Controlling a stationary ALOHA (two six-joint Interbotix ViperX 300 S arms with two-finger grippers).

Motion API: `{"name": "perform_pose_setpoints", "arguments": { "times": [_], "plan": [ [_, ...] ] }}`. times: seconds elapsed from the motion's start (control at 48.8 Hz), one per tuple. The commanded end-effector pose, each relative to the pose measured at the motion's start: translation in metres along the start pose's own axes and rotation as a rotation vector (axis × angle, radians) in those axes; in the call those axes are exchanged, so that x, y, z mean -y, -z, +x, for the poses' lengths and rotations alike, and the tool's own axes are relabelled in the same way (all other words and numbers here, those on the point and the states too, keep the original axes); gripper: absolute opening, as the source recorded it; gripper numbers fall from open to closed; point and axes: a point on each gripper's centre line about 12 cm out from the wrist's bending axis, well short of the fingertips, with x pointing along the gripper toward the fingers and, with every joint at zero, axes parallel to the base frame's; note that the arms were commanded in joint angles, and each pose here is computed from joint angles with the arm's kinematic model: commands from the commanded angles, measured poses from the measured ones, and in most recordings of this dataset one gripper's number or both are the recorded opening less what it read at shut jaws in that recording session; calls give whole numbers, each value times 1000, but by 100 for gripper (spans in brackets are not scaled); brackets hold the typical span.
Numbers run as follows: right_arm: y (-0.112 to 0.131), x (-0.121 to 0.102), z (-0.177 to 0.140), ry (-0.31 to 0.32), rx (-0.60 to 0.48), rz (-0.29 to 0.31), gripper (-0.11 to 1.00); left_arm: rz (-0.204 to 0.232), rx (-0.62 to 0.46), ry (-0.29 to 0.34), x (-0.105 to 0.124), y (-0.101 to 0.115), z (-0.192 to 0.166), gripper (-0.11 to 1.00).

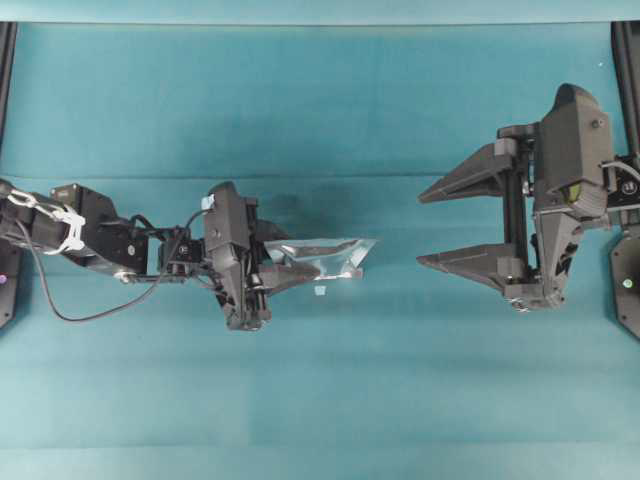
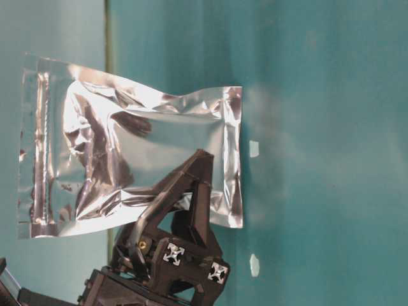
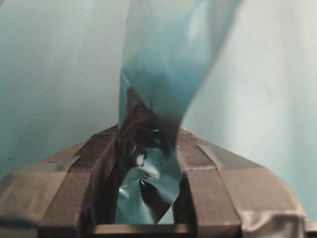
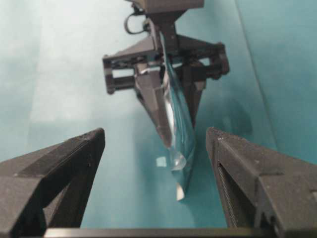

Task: Hand over the silver zip bag and make it stand upright.

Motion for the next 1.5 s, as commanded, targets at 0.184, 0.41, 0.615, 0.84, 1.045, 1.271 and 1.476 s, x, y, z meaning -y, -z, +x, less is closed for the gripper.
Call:
{"name": "perform_pose_setpoints", "arguments": {
  "times": [0.184,0.41,0.615,0.84,1.045,1.271,1.476],
  "plan": [
    [-6,-1,-3,-5,29,13,87,9,8,16,6,-3,0,29],
    [-6,-1,-3,-5,29,13,87,10,8,18,7,-3,0,29],
    [-5,-1,-3,-5,26,12,87,9,8,16,6,-3,0,29],
    [-5,-1,-3,-5,27,12,87,9,7,16,6,-3,0,29],
    [-3,-1,-2,-4,21,13,87,9,5,16,6,-2,-1,29],
    [-3,-1,-2,-4,23,12,87,9,5,16,6,-2,-1,29],
    [-1,-1,-2,-4,20,13,87,10,4,17,6,-2,-1,29]
  ]
}}
